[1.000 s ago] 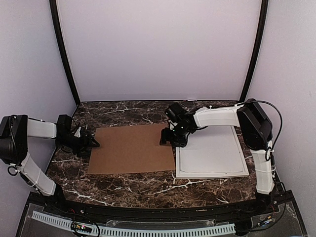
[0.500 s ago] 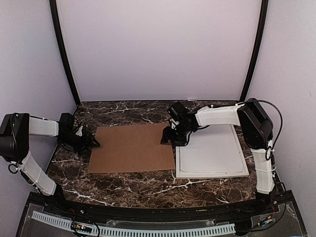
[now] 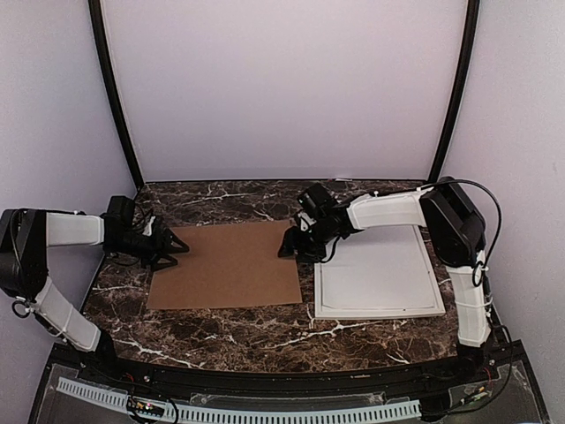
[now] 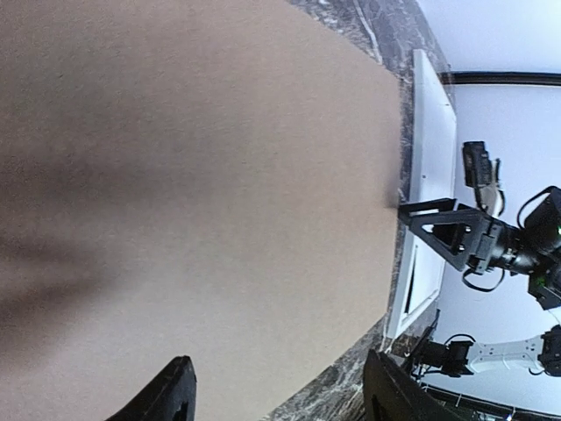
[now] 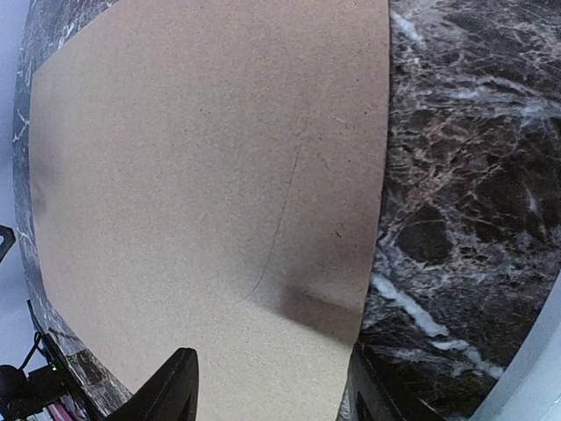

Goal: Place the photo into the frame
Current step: Pick up the backboard from the center of the board.

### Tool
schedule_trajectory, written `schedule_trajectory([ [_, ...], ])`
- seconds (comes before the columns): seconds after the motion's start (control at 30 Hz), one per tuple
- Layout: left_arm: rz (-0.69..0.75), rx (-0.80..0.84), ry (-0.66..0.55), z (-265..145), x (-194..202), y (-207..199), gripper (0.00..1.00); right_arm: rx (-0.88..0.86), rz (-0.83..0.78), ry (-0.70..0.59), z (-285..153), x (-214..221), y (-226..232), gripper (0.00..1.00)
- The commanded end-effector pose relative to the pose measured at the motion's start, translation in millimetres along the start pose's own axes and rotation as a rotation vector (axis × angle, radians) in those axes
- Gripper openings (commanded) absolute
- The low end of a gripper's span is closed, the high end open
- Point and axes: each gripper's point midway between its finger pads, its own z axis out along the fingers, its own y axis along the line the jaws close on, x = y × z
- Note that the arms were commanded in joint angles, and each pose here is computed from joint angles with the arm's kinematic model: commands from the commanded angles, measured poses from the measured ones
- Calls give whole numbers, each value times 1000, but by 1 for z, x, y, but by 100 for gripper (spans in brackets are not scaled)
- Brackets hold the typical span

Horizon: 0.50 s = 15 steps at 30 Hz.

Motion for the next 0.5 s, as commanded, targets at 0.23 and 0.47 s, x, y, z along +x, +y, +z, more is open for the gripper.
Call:
schedule_trajectory([
  [0.23, 104, -97, -100, -33, -20, -16, 69, 54, 6, 62, 19, 22, -20, 59],
  [0.47, 138, -430, -155, -47, -40, 36, 80, 136, -35, 21, 10, 13, -22, 63],
])
